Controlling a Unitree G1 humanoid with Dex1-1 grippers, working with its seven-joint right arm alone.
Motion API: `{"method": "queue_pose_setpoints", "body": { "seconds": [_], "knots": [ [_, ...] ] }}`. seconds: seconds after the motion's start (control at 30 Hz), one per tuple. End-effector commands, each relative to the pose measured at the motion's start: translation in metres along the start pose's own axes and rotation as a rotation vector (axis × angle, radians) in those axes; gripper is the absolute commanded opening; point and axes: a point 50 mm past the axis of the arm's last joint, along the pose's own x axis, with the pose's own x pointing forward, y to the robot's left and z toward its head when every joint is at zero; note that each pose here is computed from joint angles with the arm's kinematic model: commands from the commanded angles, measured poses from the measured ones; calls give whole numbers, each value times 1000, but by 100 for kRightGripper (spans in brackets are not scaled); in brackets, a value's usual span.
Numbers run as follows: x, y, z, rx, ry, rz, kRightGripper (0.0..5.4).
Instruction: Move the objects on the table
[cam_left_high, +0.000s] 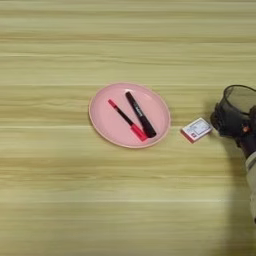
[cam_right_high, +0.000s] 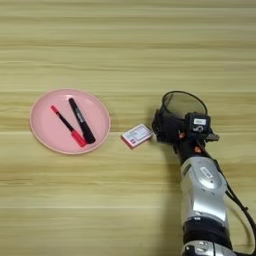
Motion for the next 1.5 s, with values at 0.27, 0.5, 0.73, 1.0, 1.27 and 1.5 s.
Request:
{"method": "queue_pose_setpoints", "body": {
  "seconds": [0.27, 0.5, 0.73, 1.0, 1.27, 1.5],
  "knots": [
    [6, 0, 15, -16, -34, 2, 537],
    [2, -1, 14, -13, -28, -1, 537],
    [-3, -3, 16, -17, -36, -12, 537],
    [-12, 0, 26, -30, -73, -13, 537],
    [-23, 9, 25, -22, -48, 6, 537],
    [-33, 18, 23, -22, -23, 58, 537]
  ]
}}
